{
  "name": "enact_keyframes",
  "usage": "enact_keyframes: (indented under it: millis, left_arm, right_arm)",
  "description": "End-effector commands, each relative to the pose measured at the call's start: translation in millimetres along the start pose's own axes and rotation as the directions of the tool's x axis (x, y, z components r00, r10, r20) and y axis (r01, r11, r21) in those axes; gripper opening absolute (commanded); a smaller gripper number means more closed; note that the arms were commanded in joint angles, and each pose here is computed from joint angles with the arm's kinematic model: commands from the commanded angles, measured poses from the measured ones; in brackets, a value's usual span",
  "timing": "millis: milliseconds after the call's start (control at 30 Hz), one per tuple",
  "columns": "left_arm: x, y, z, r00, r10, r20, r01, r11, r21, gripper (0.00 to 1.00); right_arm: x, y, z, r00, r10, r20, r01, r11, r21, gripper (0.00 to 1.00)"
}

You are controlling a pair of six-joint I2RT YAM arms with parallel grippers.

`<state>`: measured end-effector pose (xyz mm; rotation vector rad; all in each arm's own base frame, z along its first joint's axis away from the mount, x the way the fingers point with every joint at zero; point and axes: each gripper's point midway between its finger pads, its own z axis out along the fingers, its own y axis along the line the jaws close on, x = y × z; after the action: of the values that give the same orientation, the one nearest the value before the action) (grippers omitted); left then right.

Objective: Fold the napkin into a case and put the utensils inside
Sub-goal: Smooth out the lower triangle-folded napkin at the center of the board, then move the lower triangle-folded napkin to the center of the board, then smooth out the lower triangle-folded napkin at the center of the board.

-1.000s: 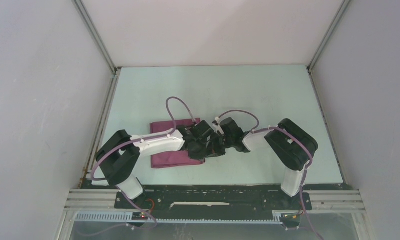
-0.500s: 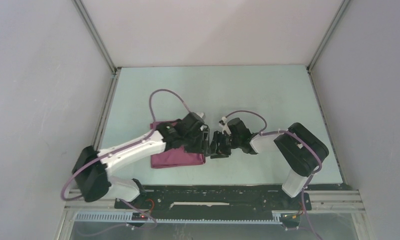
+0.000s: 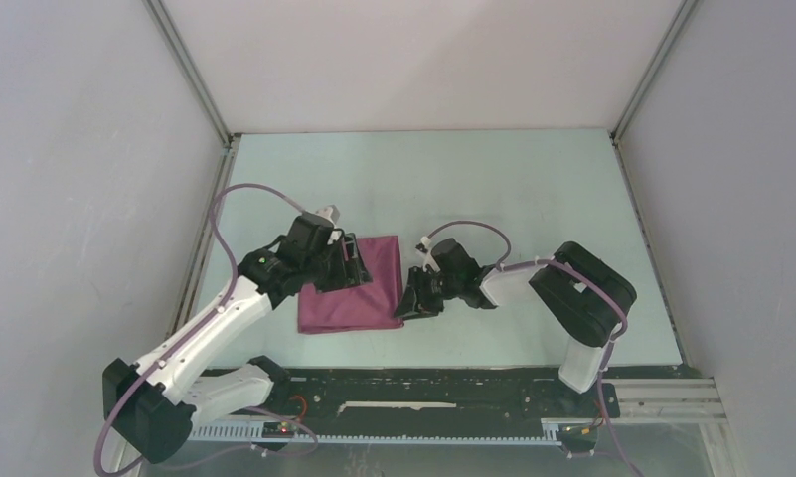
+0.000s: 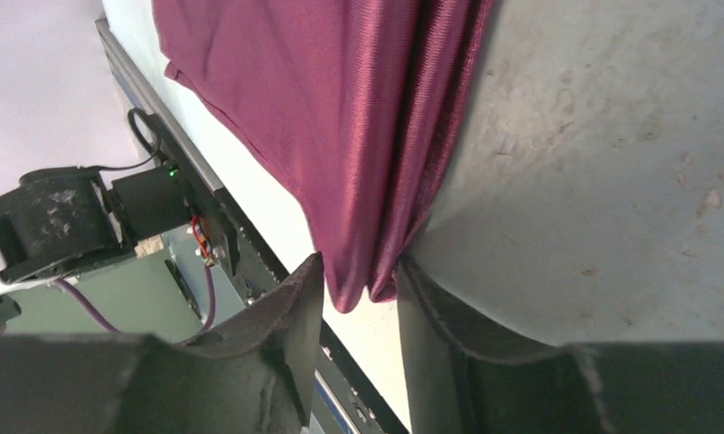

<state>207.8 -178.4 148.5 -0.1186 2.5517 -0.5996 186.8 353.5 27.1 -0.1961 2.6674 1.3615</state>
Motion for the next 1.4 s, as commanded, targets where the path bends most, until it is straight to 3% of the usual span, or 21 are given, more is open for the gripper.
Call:
enact_keyframes:
  millis: [0,167,400,500,600,633,667,767,867,967,1033,1100,1167,1367]
  left_arm:
    - [-4.3,3.7,-9.7,0.999,0.022,0.030,-0.022,1.000,0.009,0.69]
    - [-6.3,11.9,-9.9,0.999,0.007,0.045,-0.006,1.000,-0.013,0.68]
    - [-12.4,16.6,-2.4,0.993,-0.105,0.047,0.102,0.993,0.055,0.72]
    - [-14.9,23.0,5.0,0.985,-0.168,0.040,0.165,0.984,0.070,0.72]
    - [-13.6,30.1,18.3,0.971,-0.237,0.028,0.234,0.969,0.080,0.72]
    - [-12.6,34.6,23.3,0.965,-0.263,0.024,0.260,0.963,0.072,0.72]
    - [-12.2,39.4,27.9,0.958,-0.287,0.021,0.285,0.956,0.064,0.72]
    - [-27.0,48.5,38.5,0.938,-0.344,0.051,0.340,0.938,0.070,0.72]
    - [-44.5,56.6,50.8,0.924,-0.378,0.053,0.375,0.925,0.053,0.68]
    - [-58.8,65.1,63.0,0.911,-0.409,0.047,0.407,0.912,0.047,0.62]
    - [-66.9,72.7,71.8,0.905,-0.424,0.046,0.422,0.906,0.038,0.51]
    - [-72.7,78.0,82.4,0.898,-0.438,0.034,0.437,0.899,0.033,0.36]
    - [-80.8,75.9,93.0,0.894,-0.448,0.024,0.446,0.893,0.058,0.25]
    - [-91.1,92.7,114.9,0.876,-0.479,0.056,0.479,0.878,0.011,0.15]
  right_arm:
    - [8.2,-35.1,5.8,0.999,0.034,0.009,-0.035,0.983,0.177,0.36]
    - [4.4,-45.3,-4.3,0.999,0.031,0.021,-0.035,0.973,0.227,0.00]
    - [2.0,-77.2,-43.9,0.999,0.003,-0.034,0.006,0.964,0.266,0.00]
    - [3.6,-101.0,-72.8,0.997,0.048,-0.066,-0.026,0.955,0.295,0.00]
    - [1.2,-95.5,-86.7,0.991,0.106,-0.082,-0.088,0.975,0.204,0.00]
    - [-2.5,-99.7,-91.1,0.991,0.110,-0.072,-0.089,0.965,0.247,0.00]
    - [-4.8,-102.8,-96.3,0.991,0.122,-0.061,-0.101,0.955,0.278,0.03]
    - [-15.9,-105.0,-111.7,0.989,0.150,-0.011,-0.139,0.938,0.317,0.30]
    - [-34.0,-109.4,-137.1,0.997,0.053,0.053,-0.072,0.865,0.497,0.52]
    - [-56.1,-91.9,-156.3,0.992,-0.074,0.106,-0.001,0.818,0.575,0.56]
    - [-65.1,-62.5,-146.0,0.985,-0.132,0.114,0.060,0.870,0.490,0.57]
    - [-59.5,-28.1,-121.4,0.991,-0.115,0.074,0.087,0.949,0.302,0.56]
    - [-55.0,-3.1,-99.0,0.995,-0.092,0.043,0.084,0.984,0.155,0.56]
    - [-50.9,-18.6,-67.2,1.000,0.000,0.009,0.000,0.999,0.038,0.55]
